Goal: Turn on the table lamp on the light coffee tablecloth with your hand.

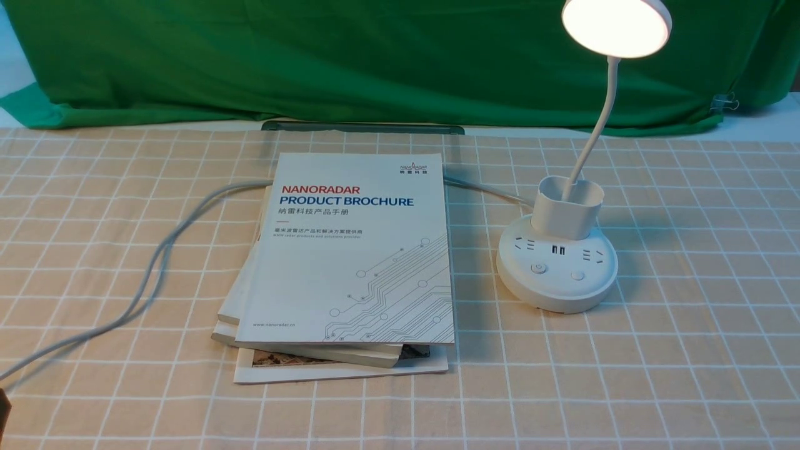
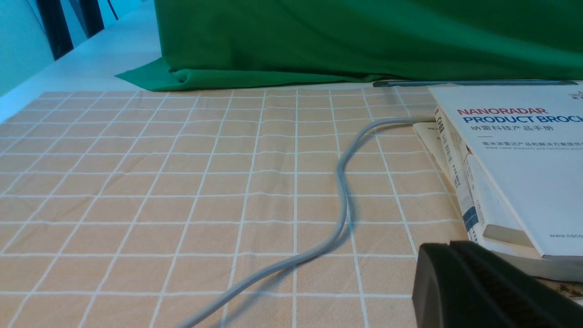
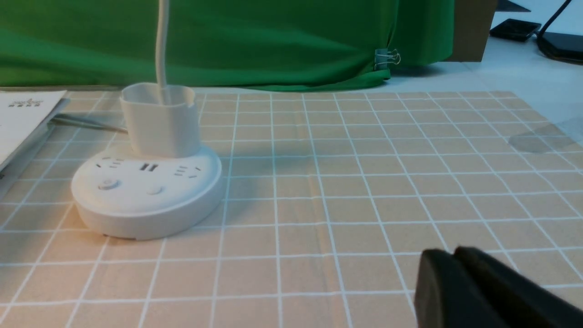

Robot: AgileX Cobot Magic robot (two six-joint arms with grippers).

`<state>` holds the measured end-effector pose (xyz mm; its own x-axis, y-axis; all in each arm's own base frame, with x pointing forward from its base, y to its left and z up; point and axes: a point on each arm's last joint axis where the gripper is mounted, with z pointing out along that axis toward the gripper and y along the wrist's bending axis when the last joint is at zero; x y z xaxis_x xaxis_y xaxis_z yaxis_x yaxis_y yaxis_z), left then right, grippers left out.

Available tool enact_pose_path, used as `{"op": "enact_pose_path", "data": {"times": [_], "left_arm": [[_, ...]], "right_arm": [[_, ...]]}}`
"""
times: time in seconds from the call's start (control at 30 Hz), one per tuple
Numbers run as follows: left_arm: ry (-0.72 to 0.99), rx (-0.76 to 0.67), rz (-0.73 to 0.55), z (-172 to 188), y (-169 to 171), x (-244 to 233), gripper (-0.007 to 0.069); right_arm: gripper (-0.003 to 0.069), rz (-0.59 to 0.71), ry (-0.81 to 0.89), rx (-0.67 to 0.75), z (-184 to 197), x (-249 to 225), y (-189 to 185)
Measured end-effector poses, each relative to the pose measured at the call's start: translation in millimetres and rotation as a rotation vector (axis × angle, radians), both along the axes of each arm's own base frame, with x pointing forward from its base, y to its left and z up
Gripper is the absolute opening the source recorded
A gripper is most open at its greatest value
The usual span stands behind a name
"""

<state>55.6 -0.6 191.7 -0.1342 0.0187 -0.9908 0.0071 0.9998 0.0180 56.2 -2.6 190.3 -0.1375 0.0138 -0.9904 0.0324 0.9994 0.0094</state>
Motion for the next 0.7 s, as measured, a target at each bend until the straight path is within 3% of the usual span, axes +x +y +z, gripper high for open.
{"op": "enact_pose_path", "data": {"times": [0.7], "left_arm": [[0.000,0.001,0.000,0.0,0.0,0.0,0.0021]], "right_arm": [[0.0150,0.000,0.000,0.000,0.0,0.0,0.0]]}}
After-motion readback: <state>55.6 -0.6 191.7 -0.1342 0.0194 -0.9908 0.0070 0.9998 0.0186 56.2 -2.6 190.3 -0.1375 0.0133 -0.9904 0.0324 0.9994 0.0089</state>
